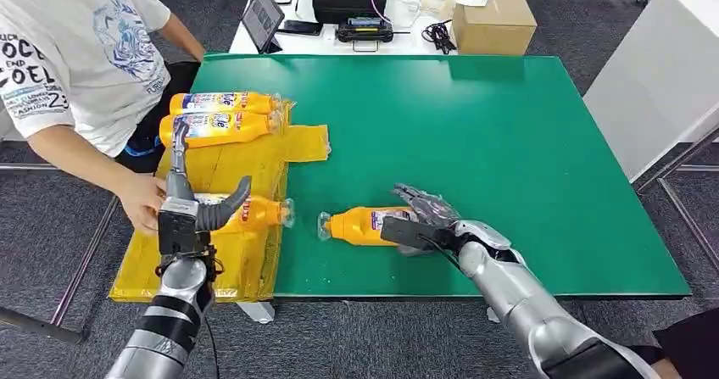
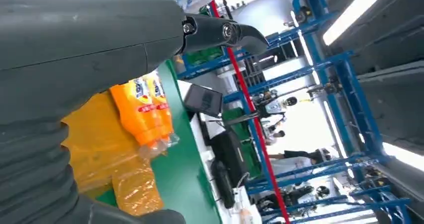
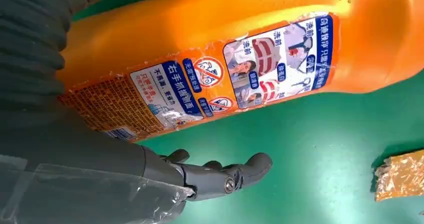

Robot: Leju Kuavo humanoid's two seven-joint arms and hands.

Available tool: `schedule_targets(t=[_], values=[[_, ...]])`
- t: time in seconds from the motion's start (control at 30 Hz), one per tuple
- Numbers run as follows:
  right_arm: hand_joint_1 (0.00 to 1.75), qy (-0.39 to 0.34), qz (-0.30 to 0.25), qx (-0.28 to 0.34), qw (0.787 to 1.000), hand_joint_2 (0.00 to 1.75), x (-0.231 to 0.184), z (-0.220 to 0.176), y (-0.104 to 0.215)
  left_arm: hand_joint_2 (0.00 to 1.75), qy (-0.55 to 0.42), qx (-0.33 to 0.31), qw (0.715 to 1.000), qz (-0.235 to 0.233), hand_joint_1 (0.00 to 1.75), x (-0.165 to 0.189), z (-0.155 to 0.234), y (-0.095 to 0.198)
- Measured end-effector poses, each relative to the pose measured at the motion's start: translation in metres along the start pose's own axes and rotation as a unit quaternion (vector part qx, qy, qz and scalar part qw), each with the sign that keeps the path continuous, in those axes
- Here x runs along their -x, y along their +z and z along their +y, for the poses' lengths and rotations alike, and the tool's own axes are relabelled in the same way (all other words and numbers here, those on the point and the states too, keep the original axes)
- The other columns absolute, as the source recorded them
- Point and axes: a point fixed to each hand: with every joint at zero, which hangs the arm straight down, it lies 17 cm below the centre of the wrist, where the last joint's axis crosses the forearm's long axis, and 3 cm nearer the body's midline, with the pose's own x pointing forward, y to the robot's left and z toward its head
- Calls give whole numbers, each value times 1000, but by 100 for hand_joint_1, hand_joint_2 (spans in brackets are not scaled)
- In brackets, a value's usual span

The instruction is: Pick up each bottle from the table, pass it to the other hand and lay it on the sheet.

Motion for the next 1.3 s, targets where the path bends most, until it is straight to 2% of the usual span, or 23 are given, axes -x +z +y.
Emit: schedule_targets(t=[0.07, 0.1, 0.13, 0.4, 0.67, 0.73, 0.87, 1.2, 1.3], values=[[0, 3, 3, -6, 1000, 175, 2, 3, 1, 175, 6, 6, 1000, -2, 0, -3, -4, 1], [148, 5, 5, -13, 1000, 175, 3, 6, 2, 175, 8, 8, 1000, -3, 0, -4, -6, 1], [175, 9, 6, -23, 1000, 175, 4, 9, 3, 175, 11, 11, 1000, -3, 0, -4, -8, 1], [175, 62, 30, -133, 989, 175, 26, 13, 19, 175, 43, 20, 999, 3, 0, -9, -19, 1], [175, 85, 65, -157, 982, 175, 46, 0, 31, 175, 109, 41, 993, 22, 0, -12, -39, 5], [175, 85, 69, -132, 985, 175, 50, -7, 30, 175, 122, 45, 991, 26, 0, -13, -44, 7], [175, 88, 67, -35, 993, 175, 51, -11, 25, 175, 133, 49, 989, 37, 0, -10, -48, 14], [175, 82, 61, -17, 995, 175, 44, -6, 26, 175, 138, 44, 988, 46, 0, -6, -48, 20], [175, 77, 48, 54, 994, 175, 33, -14, 24, 175, 135, 43, 989, 49, 0, -4, -48, 22]])
